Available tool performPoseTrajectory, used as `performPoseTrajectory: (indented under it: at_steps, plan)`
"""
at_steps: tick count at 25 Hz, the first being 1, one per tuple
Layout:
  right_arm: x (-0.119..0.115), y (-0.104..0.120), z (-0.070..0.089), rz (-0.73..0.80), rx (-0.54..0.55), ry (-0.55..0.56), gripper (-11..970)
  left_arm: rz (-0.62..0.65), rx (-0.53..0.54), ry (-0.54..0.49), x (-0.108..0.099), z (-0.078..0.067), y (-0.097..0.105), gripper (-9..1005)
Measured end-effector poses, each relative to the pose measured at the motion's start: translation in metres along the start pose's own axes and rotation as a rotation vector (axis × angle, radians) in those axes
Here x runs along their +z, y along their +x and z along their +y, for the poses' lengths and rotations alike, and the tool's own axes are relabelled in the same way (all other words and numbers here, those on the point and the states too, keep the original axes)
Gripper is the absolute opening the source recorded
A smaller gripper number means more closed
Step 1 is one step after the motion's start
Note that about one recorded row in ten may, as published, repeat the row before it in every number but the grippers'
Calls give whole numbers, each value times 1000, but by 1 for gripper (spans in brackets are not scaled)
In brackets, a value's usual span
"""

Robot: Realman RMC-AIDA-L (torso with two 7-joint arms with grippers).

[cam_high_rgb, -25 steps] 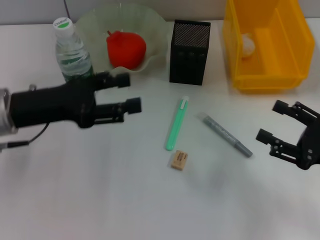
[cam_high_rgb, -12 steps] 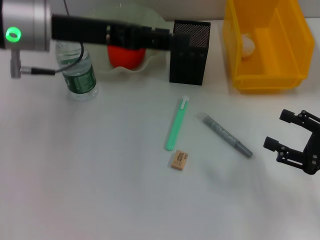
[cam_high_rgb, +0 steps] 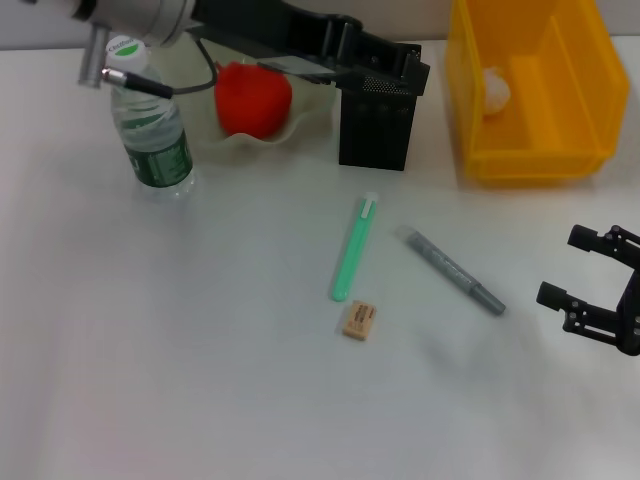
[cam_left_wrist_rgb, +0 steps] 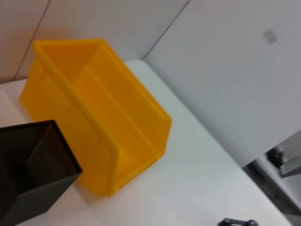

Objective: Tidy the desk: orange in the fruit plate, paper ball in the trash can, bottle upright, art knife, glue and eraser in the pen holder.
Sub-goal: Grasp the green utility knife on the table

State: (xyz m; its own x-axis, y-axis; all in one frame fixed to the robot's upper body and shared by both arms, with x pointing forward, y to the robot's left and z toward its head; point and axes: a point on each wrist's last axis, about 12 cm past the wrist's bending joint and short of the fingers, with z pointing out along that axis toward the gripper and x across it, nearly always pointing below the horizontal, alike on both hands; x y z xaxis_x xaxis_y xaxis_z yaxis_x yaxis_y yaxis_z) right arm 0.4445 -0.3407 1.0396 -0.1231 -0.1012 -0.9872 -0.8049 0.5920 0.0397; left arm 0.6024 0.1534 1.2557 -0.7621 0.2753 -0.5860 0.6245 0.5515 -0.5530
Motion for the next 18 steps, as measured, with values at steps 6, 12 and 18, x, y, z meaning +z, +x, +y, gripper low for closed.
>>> performPoseTrajectory:
  at_steps: [6, 12, 18]
  plan:
    - [0, -3, -2, 0, -22, -2, 804, 93, 6, -88, 18, -10, -16, 794]
    - [2, -5, -6, 4, -43, 2, 805, 193, 17, -141, 41, -7, -15, 794]
    - [5, -5, -6, 5, -50, 5, 805, 220, 68, -194, 57, -7, -9, 794]
